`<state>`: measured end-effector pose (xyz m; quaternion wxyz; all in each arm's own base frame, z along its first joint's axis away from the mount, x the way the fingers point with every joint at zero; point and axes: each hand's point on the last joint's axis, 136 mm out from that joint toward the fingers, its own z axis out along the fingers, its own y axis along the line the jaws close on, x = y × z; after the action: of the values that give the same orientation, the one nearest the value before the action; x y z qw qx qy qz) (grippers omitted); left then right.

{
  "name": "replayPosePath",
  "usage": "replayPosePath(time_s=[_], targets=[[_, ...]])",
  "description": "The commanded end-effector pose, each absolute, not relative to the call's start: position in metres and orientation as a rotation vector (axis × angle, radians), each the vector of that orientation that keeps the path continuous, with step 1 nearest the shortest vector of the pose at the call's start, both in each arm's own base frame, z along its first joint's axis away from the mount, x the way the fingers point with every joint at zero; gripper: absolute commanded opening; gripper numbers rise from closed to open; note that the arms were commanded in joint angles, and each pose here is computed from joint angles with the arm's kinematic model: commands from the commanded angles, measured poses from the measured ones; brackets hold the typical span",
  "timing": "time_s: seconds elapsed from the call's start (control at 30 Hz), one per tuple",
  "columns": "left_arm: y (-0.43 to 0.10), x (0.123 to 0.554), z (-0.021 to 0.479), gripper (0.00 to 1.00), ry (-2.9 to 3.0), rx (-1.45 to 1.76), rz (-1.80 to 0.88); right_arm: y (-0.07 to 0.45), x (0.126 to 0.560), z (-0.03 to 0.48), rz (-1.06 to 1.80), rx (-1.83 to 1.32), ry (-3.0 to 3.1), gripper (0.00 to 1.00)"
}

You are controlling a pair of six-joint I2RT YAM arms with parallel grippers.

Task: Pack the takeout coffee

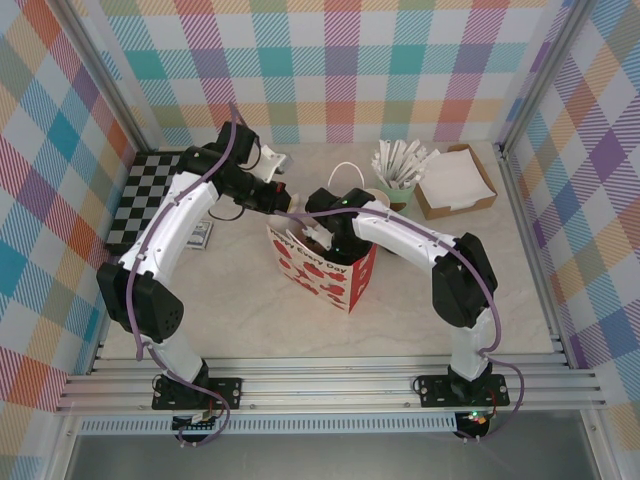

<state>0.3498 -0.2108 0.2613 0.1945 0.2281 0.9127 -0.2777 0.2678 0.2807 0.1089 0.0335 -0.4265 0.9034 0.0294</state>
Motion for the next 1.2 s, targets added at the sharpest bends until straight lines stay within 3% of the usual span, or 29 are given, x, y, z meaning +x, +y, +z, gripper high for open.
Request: replayPosePath(time_s=[0.0,1.17], targets=[[-0.208,0.341,0.268,0.0,2.544,0.656,-0.809,0.287,0.275,0.106,0.136,-1.315,2.741,0.46],[-0.21,0.34,0.266,0.0,2.55,0.66,-0.816,0.278,0.27,0.067,0.137,-1.333,2.79,0.44]])
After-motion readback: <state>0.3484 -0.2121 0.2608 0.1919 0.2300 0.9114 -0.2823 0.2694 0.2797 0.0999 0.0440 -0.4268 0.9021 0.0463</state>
